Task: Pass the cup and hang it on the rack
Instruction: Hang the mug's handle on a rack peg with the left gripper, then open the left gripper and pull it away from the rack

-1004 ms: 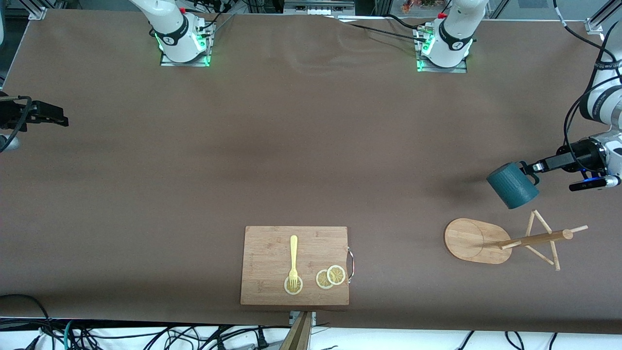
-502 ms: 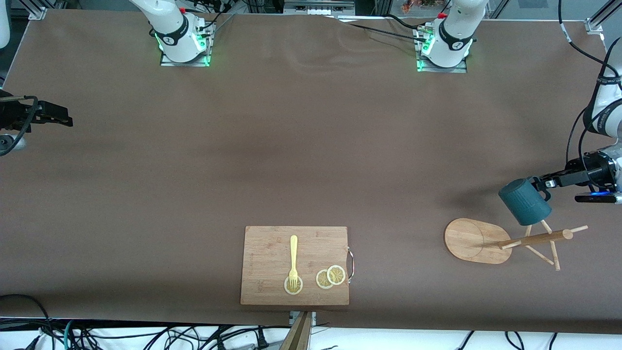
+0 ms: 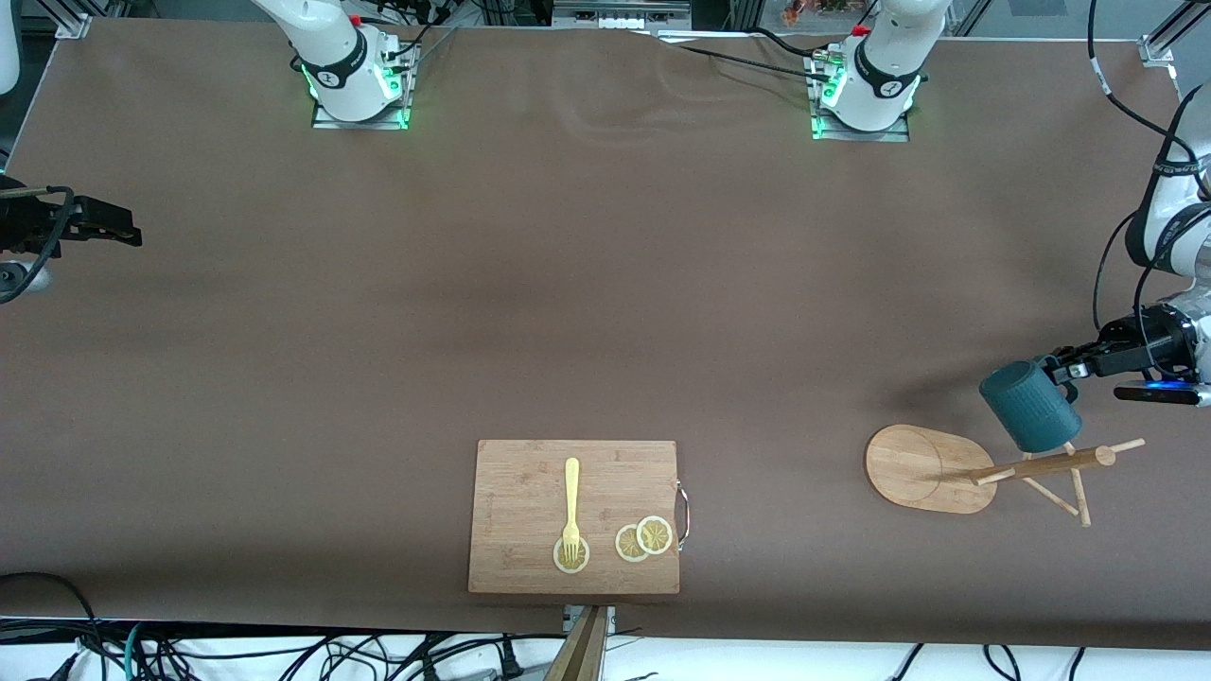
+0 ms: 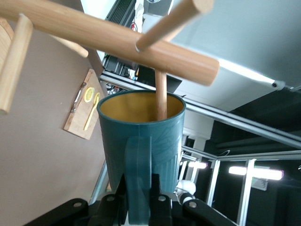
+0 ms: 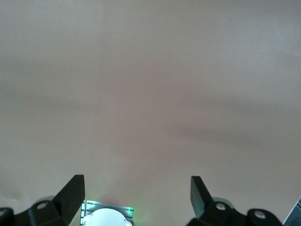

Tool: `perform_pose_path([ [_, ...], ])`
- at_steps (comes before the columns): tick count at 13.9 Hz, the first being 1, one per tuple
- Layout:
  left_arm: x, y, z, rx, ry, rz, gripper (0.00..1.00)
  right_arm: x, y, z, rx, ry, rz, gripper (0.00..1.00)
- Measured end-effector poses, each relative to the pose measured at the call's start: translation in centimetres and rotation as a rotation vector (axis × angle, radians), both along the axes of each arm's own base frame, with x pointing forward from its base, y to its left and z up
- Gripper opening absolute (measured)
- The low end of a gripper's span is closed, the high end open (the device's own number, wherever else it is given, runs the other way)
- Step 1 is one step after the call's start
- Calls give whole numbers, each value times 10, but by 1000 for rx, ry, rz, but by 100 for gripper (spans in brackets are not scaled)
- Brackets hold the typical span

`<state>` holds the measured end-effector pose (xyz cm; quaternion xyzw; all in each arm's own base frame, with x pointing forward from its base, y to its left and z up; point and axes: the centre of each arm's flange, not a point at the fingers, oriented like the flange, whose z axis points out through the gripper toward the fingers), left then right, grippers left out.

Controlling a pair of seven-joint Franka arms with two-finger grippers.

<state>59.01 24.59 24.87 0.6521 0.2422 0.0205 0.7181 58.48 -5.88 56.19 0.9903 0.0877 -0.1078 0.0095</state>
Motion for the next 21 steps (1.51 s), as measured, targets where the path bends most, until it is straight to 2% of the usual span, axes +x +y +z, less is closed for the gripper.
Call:
perform_pose_path([
  [7,5,16,-7,-20,11,20,21,0,0,0,0,0,0,100],
  [8,6,17,-7,-19,10,21,26,0,0,0,0,0,0,100],
  [13,8,25,-1,7,-4,17,74,0,0,0,0,0,0,100],
  [15,8,37,17,71,-25,-16,94,0,1,0,0,0,1,100],
  [16,5,44,35,101,-41,-40,100,0,1,0,1,2,1,100],
  [18,-9,51,77,207,-60,-122,100,-2,1,-1,3,20,0,100],
  [21,-32,46,165,462,-114,-270,100,-4,1,-2,4,34,0,100],
])
